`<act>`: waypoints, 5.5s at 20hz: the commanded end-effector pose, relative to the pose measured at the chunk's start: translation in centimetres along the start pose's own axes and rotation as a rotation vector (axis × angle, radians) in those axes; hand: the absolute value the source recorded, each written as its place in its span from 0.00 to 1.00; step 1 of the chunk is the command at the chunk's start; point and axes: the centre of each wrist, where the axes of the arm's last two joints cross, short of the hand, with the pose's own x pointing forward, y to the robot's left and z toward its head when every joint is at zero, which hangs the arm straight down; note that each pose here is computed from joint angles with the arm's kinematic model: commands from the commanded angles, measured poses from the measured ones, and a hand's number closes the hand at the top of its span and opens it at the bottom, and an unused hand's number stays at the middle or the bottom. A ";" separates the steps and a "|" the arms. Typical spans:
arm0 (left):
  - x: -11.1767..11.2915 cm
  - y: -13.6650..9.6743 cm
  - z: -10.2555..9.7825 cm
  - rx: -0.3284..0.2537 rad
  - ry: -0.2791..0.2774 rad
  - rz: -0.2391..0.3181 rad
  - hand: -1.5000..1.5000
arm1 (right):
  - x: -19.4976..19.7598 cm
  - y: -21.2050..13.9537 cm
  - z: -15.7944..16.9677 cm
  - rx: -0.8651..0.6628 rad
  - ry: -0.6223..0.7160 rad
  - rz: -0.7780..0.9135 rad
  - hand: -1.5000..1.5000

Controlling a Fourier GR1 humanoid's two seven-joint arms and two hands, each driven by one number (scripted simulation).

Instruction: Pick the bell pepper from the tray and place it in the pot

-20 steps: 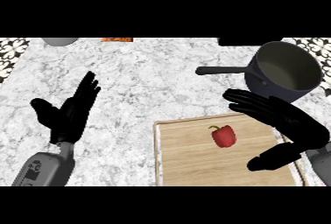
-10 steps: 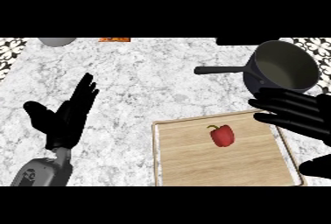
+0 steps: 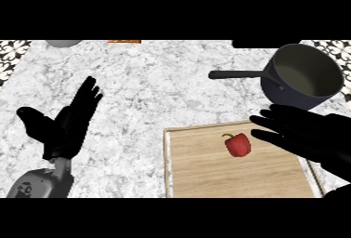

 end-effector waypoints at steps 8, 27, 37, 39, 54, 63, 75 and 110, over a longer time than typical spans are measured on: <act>0.6 -1.7 0.9 -0.012 0.002 0.004 0.50 | -0.4 2.0 -3.7 0.144 0.165 0.049 0.00; -1.9 0.1 1.1 -0.011 -0.004 -0.004 0.50 | 1.8 8.5 -5.6 0.074 0.190 0.030 0.00; -0.8 -1.7 0.3 -0.010 0.001 -0.001 0.50 | 2.3 9.6 -8.7 0.099 0.335 0.093 0.00; -1.3 -1.3 2.2 -0.004 -0.002 0.001 0.50 | 0.6 10.2 -9.8 0.127 0.353 0.103 0.00; 0.3 -2.2 0.0 0.002 -0.019 -0.002 0.50 | -1.4 13.6 -11.9 0.246 0.402 0.235 0.00; -1.3 -1.1 0.7 -0.012 0.000 -0.015 0.50 | -0.9 16.6 -12.1 0.215 0.257 0.138 1.00; 0.5 -1.3 0.8 -0.007 0.003 0.001 0.50 | -2.2 13.3 -11.9 0.136 0.208 0.166 1.00; 0.3 -1.8 -0.4 -0.100 -0.020 -0.014 0.50 | -3.2 -8.7 -13.4 -1.117 2.426 0.153 1.00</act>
